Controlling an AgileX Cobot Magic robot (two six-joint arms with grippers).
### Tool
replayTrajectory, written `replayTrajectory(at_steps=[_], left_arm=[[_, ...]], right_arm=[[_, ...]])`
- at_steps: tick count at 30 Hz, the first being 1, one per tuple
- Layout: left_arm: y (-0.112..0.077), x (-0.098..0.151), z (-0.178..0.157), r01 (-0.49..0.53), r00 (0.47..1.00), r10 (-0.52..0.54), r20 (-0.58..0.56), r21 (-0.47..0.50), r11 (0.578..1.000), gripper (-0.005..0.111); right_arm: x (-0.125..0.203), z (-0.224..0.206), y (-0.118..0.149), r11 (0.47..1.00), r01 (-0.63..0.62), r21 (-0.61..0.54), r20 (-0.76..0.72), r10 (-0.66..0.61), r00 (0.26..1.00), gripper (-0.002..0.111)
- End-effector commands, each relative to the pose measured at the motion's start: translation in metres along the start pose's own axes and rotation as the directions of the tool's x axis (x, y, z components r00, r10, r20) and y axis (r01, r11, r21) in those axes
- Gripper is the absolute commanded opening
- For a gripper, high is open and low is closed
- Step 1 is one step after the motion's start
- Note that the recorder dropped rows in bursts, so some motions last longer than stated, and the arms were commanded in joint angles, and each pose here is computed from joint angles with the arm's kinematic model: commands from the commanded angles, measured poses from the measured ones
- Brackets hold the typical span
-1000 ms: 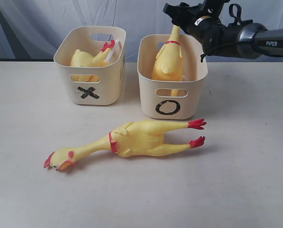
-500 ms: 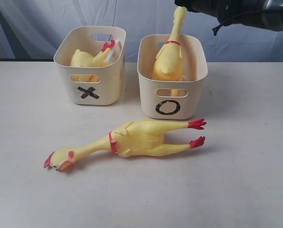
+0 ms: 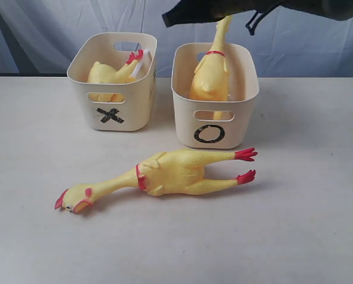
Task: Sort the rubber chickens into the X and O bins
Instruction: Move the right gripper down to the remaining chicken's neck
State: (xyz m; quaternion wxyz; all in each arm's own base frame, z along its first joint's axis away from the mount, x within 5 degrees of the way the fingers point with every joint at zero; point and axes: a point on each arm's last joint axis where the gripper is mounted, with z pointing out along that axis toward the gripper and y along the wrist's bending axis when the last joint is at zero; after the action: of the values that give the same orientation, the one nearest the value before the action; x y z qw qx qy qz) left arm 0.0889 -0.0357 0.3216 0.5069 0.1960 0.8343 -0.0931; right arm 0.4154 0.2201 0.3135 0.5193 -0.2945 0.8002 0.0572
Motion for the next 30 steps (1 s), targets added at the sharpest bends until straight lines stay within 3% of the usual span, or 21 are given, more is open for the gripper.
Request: replayTrajectory(at_steps=[1, 6, 10, 20, 30], left_arm=[[0.000, 0.001, 0.000, -0.002, 1.000, 0.002, 0.002, -0.003, 1.000, 0.000], [0.000, 0.001, 0.000, -0.002, 1.000, 0.002, 0.002, -0.003, 1.000, 0.000], [0.000, 0.001, 0.000, -0.006, 1.000, 0.006, 0.001, -0.005, 1.000, 0.000], [0.000, 0.001, 0.000, -0.006, 1.000, 0.006, 0.001, -0.005, 1.000, 0.000], [0.000, 0.001, 0.000, -0.006, 1.000, 0.006, 0.001, -0.005, 1.000, 0.000]], right_arm=[[-0.014, -0.018, 0.023, 0.978, 0.203, -0.047, -0.003, -0.203, 0.979, -0.001], [-0.008, -0.026, 0.054, 0.914, 0.361, -0.187, -0.070, -0.379, 0.923, -0.001], [-0.004, -0.028, 0.074, 0.863, 0.376, -0.338, -0.030, -0.409, 0.912, -0.001], [0.026, -0.028, 0.115, 0.734, 0.504, -0.455, -0.013, -0.572, 0.820, -0.001], [0.040, -0.029, 0.159, 0.643, 0.532, -0.551, 0.009, -0.633, 0.774, -0.001]])
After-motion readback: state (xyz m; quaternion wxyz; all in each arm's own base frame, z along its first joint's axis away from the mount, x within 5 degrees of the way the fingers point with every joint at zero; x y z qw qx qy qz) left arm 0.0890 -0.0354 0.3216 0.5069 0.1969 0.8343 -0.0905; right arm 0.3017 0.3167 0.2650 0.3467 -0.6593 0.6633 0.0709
